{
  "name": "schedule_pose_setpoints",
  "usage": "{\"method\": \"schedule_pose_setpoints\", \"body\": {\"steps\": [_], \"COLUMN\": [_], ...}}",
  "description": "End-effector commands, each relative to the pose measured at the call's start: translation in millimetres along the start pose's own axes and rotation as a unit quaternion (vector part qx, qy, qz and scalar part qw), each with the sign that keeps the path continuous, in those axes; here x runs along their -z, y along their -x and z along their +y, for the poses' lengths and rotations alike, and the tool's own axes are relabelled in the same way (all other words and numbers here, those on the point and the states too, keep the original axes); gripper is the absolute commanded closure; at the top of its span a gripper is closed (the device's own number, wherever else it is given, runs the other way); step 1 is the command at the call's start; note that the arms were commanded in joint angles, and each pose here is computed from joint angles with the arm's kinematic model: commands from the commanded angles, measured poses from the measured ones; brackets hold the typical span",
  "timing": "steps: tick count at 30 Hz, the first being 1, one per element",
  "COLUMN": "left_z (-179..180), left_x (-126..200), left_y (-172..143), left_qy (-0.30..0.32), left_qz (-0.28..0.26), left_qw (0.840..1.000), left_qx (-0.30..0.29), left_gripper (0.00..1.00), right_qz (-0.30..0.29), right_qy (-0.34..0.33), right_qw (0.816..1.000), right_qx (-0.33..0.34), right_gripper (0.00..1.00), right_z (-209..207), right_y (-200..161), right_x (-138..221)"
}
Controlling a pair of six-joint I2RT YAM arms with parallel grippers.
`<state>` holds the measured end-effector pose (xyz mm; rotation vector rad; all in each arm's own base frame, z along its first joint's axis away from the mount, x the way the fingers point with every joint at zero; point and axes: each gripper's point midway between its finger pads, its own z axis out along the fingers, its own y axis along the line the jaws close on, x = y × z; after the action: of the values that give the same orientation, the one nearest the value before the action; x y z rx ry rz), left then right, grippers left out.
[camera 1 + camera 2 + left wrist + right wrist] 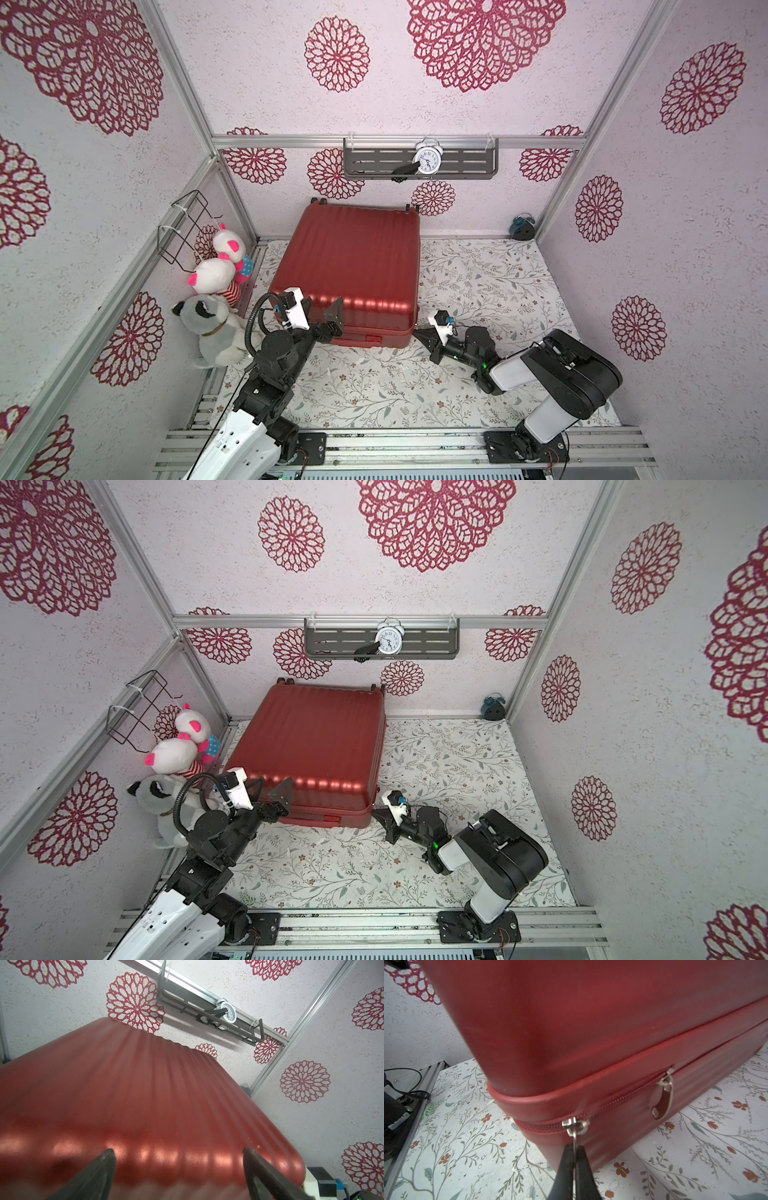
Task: Open the suitcase zippers
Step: Unzip the zipper on the suitcase.
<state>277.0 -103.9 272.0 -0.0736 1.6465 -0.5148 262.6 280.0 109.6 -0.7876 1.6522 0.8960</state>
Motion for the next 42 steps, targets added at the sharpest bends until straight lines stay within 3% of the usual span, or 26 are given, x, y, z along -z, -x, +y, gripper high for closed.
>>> {"method": "schedule_pose_setpoints", "body": {"steps": [1, 9, 20, 35, 42], "left_z": [-5, -2, 2, 3, 7], "left_x": [-1, -9, -20, -26, -22], "left_y": [0, -7, -18, -23, -19], "left_qy": [-0.011, 0.002, 0.015, 0.017, 0.034], "left_qz": [-0.002, 0.016, 0.038, 0.05, 0.047], "left_qw": [1.0, 1.0, 0.999, 0.998, 0.998], "left_qx": [-0.008, -0.011, -0.018, -0.023, -0.027], "left_gripper": [0.02, 0.02, 0.02, 0.02, 0.02], "right_qz": [-0.018, 0.03, 0.093, 0.133, 0.143], "right_qy": [0.011, -0.042, -0.043, -0.018, -0.044], "right_qw": [1.0, 0.998, 0.99, 0.981, 0.979], "right_qx": [0.021, 0.043, 0.093, 0.141, 0.14], "right_gripper": [1.0, 1.0, 1.0, 1.0, 1.0], "right_z": [3, -2, 30, 71, 78], "right_y": [18, 7, 0, -2, -3], "right_x": [-2, 10, 7, -2, -5]}}
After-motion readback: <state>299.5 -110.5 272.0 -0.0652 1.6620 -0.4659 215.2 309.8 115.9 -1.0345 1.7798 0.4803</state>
